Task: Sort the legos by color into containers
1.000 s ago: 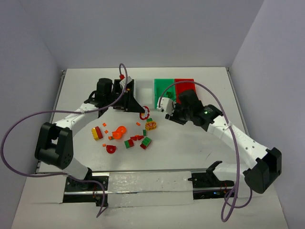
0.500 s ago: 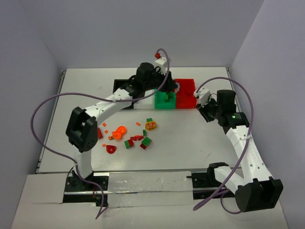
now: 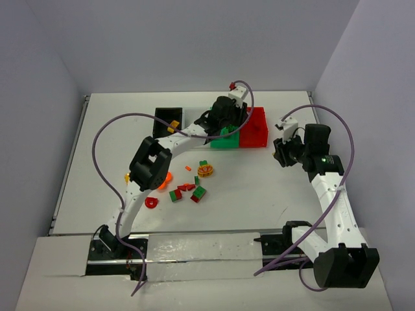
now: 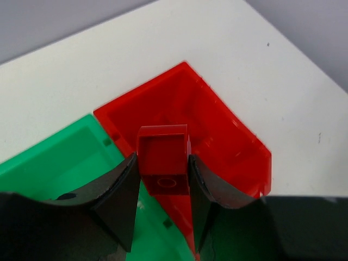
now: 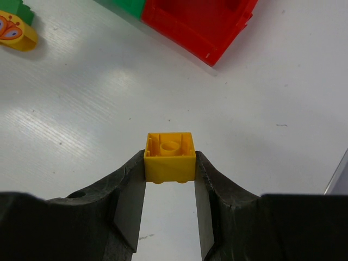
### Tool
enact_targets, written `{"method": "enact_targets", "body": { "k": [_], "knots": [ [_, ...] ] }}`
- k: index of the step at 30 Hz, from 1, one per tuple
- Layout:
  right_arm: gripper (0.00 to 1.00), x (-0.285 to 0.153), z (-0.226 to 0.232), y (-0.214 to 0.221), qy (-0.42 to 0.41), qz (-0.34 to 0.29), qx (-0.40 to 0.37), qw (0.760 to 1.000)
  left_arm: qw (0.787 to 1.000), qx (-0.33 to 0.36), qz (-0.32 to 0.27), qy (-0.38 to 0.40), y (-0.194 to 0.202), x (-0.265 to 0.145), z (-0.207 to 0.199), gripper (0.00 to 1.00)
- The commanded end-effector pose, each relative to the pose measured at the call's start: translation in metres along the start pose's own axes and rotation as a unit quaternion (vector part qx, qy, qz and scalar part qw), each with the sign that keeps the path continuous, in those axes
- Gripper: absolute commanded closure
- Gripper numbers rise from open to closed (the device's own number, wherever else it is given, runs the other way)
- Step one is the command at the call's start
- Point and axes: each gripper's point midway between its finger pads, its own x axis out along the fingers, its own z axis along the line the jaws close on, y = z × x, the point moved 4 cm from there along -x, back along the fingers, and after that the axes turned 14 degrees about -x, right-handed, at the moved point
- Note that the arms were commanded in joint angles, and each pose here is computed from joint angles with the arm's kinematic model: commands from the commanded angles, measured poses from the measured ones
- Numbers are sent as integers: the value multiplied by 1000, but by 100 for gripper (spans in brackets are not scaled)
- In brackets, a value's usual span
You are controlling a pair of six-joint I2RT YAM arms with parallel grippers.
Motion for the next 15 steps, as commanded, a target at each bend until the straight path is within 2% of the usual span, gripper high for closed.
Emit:
{"method": "enact_targets", "body": {
  "k": [1, 7, 8, 10, 14, 15],
  "knots": [
    [100, -8, -6, -20, 4, -33, 11, 999, 997, 12, -69, 22, -38, 10, -17, 73],
    [100, -12, -11, -32, 5, -44, 15, 999, 997, 13, -73, 12, -41, 10, -14, 36],
    [100, -12, -13, -37, 6, -48, 18, 999, 997, 15, -77, 9, -47, 7, -14, 27],
    [100, -13, -18, -46, 7, -59, 23, 998, 996, 17, -87, 3, -61, 0, -15, 17],
    [100, -8, -24, -65, 2, -79, 32, 996, 995, -6, -98, -7, -100, -24, -5, 11],
    [100, -4, -23, -72, 0, -83, 28, 996, 995, -25, -99, -9, -120, -40, 4, 11]
  ]
}}
